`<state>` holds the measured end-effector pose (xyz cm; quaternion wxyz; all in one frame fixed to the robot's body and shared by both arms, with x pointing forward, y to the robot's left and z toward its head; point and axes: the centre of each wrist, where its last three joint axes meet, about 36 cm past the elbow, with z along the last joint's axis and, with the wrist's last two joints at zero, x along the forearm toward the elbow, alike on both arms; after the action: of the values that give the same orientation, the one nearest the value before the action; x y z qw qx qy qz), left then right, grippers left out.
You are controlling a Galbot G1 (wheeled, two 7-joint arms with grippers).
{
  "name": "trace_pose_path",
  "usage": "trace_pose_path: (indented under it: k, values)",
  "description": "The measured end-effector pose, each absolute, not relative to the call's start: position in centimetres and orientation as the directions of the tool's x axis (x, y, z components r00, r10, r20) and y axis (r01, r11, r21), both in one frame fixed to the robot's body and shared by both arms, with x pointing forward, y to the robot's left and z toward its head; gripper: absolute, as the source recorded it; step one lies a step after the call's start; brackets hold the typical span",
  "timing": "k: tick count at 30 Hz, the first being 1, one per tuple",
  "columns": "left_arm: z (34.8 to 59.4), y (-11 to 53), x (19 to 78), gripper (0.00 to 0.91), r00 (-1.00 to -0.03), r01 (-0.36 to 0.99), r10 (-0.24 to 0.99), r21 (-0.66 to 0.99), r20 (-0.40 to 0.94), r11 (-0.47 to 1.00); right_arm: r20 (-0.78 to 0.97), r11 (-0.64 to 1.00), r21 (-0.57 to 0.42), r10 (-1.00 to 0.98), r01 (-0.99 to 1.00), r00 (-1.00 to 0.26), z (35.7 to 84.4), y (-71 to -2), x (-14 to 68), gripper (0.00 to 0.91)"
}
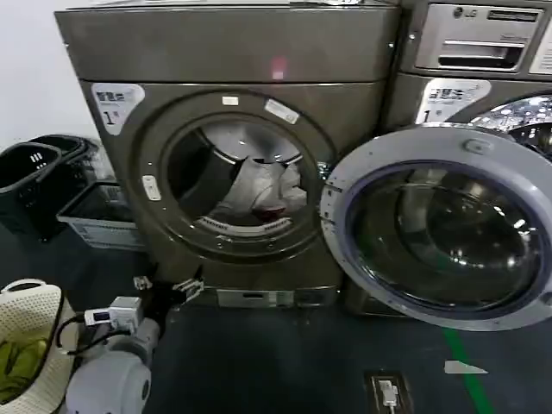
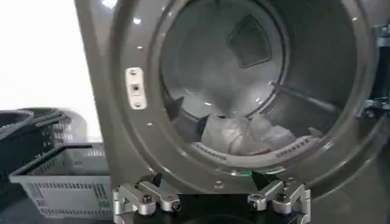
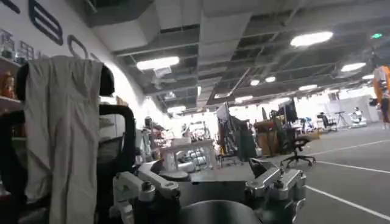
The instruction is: Grasp the clothes from the dryer.
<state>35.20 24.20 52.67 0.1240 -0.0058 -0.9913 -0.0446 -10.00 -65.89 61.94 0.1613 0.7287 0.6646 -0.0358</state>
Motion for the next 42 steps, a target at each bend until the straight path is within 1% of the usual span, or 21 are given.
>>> trace_pose_path:
  k: [20,42]
  values:
    - [52.1,23.6,35.3,0.907,-0.964,0.043,0.020,0.083,0.264,0.996,-0.270,-0.085,0.212,0.952,0.974,0.142,60.9,-66.3,-10.6,0.907]
    - [52.1,23.2,35.7,0.907,-0.964,0.056,0.034,0.077,0.262,0.995,-0.285,-0.111,0.202,0.944,0.973,0.167,61.9,-66.0,-12.0,0.907]
